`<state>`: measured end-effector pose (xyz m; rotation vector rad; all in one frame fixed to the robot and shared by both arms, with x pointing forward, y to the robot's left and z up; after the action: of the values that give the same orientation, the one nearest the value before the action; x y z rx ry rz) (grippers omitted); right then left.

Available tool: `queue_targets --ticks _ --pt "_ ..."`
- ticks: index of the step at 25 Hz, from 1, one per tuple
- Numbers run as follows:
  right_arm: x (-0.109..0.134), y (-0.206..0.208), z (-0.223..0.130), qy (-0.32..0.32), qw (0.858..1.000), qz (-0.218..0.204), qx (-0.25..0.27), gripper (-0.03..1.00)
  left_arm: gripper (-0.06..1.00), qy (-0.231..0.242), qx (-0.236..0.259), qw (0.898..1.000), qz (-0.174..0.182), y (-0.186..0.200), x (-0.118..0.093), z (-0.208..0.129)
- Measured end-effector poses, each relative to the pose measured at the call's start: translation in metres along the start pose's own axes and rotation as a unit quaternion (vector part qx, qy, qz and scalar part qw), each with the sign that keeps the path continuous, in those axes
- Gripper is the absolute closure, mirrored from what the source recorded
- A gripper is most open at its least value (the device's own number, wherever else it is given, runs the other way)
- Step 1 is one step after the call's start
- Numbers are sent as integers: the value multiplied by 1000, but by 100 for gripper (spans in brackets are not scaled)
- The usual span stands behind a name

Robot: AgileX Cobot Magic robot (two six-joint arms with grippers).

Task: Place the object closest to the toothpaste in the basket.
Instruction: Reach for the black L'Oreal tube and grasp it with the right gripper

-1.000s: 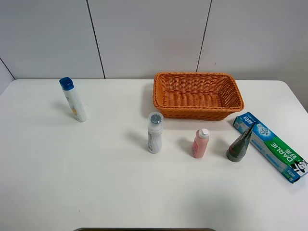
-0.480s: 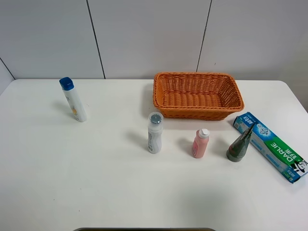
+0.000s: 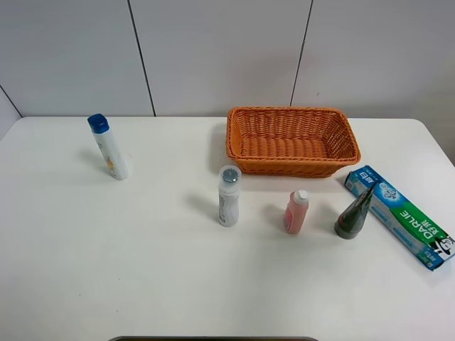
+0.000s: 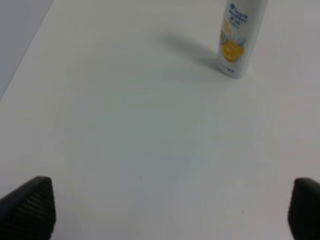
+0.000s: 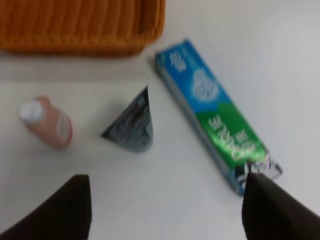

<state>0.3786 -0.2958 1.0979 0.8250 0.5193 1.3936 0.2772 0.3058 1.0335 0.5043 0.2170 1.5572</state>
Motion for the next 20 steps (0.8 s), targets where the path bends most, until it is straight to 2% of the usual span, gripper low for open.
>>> queue_targets --ticks 3,6,9,16,20 --pt "7 -24 6 -23 997 6 75 31 1 0 0 1000 0 0 0 0" --pt "15 -43 15 -55 991 19 122 31 1 0 0 1000 0 0 0 0" --pt "19 -53 22 -79 987 23 141 31 1 0 0 1000 0 0 0 0" --pt "19 -103 27 -139 965 -11 222 31 1 0 0 1000 0 0 0 0" --pt "18 -127 28 -164 956 -25 242 31 1 0 0 1000 0 0 0 0"
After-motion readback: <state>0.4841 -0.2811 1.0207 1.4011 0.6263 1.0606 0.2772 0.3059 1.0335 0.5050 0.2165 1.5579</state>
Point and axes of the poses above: a point on each arm's last joint axis where the gripper is mounted, y pointing back along that axis away from the gripper, x along the wrist's bending axis when the last joint is at zero, z = x × y, the point moved 5 cm from there along -y, pointing out along that axis toward the gripper, and after that the axes turned 10 degrees about -y, right-handed, at the moved point
